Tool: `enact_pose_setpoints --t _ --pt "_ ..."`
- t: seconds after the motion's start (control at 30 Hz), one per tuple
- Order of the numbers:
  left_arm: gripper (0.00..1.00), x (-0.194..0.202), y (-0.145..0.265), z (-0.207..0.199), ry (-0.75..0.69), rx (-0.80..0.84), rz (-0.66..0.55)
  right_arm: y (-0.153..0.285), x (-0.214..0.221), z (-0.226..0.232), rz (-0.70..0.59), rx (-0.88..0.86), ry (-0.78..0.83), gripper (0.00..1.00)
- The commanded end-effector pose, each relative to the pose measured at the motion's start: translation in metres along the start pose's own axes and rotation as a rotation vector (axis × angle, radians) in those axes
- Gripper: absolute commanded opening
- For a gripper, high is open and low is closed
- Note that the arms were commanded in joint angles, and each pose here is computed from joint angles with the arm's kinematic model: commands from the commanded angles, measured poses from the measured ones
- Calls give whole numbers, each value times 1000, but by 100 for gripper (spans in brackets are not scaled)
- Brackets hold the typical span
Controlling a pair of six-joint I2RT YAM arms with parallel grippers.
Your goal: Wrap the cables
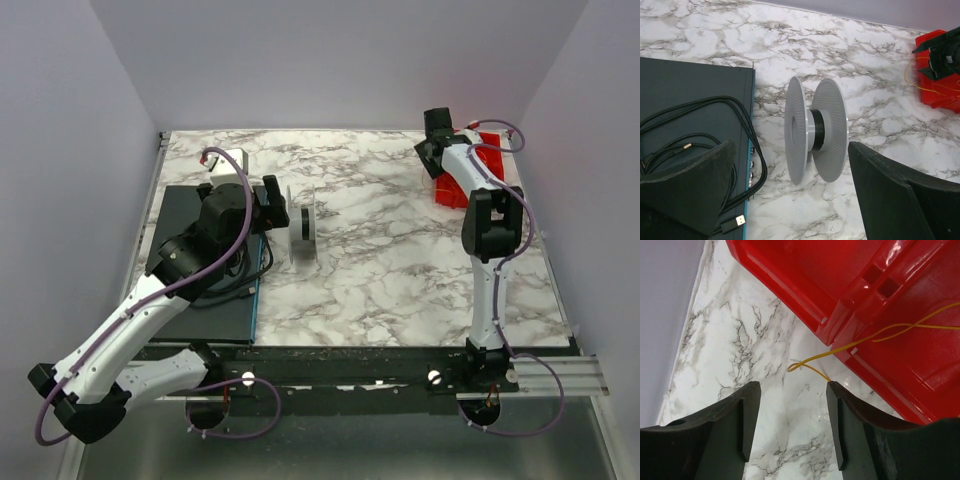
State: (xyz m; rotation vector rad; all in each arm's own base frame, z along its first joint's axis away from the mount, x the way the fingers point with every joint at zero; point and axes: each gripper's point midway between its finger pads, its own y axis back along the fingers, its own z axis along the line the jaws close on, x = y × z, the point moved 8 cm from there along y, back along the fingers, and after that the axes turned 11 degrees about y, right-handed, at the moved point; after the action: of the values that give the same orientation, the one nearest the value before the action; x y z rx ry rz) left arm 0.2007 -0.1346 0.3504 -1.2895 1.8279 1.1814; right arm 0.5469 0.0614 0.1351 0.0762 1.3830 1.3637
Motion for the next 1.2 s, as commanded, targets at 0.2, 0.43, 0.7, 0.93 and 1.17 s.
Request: enact_pose_setpoints --t 0.2,0.43,0.7,0.93,1.17 --pt "99 -3 13 10 -9 -5 3 -13 -10 5 -87 32 -107 61" --pt "99 -12 22 14 -14 -10 -24 -23 -4 3 -88 47 -108 52" --pt "99 -15 31 20 5 -6 -43 -27 -2 0 -106 45 -121 45" --pt "99 -21 36 22 -5 -8 -62 -31 -4 3 -123 48 -97 23" --pt "99 -29 43 22 1 6 -83 -10 -18 8 -140 1 -39 1"
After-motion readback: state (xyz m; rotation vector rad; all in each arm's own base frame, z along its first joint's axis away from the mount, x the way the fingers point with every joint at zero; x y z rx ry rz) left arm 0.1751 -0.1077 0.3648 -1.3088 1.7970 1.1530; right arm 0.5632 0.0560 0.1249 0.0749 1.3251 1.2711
